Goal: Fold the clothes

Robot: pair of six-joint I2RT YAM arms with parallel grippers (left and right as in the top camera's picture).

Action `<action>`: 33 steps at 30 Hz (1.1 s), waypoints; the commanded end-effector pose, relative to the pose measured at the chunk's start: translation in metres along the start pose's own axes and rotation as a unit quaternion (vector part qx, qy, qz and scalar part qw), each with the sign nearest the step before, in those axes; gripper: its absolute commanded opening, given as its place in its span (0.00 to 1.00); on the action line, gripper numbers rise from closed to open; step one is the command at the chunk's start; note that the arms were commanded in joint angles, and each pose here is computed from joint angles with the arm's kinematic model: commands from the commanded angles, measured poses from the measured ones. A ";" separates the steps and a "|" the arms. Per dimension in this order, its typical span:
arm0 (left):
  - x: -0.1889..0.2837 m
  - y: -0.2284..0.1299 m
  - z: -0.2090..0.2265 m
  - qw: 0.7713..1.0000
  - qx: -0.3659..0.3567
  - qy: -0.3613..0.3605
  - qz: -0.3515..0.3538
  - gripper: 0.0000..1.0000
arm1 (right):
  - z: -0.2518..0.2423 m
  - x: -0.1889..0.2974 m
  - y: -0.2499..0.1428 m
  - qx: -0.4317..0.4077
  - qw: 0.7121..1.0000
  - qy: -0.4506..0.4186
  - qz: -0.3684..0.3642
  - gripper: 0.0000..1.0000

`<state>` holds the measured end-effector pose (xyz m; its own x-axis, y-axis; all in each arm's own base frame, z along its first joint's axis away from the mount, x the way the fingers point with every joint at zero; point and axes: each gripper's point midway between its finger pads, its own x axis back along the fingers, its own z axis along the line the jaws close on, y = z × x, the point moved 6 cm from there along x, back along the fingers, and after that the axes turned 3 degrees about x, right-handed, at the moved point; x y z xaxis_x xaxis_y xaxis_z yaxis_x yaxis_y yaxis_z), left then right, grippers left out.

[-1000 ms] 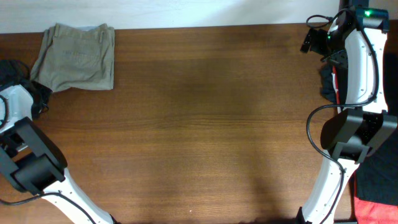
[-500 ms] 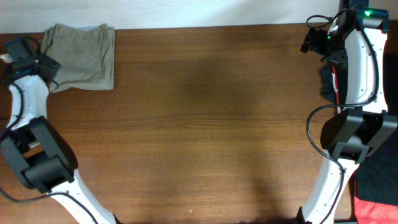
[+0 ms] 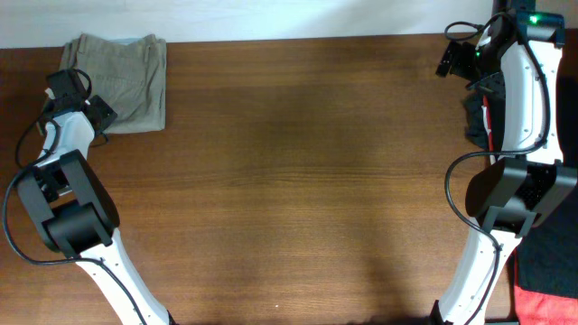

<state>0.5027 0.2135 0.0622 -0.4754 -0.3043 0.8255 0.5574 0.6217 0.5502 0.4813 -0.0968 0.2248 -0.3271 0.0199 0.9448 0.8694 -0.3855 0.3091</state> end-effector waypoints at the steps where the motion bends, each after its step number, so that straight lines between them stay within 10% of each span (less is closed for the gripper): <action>1: 0.008 0.006 0.005 1.000 -0.019 0.011 -0.005 0.01 | -0.001 0.007 0.002 0.003 1.000 -0.005 -0.010 0.99; 9: 0.063 0.036 -0.021 0.995 -0.017 -0.089 -0.034 0.01 | -0.001 0.007 0.002 0.003 1.000 -0.005 -0.010 0.99; 33: 0.013 -0.049 -0.041 0.989 -0.052 -0.079 0.117 0.01 | -0.001 0.007 0.002 0.003 1.000 -0.005 -0.010 0.99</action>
<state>0.4980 0.1592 0.0604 -0.4417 -0.0697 0.8945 0.6956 0.6030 0.3905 0.4813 -0.0968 0.2248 -0.3271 0.0199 0.9448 0.8695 -0.3852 0.3091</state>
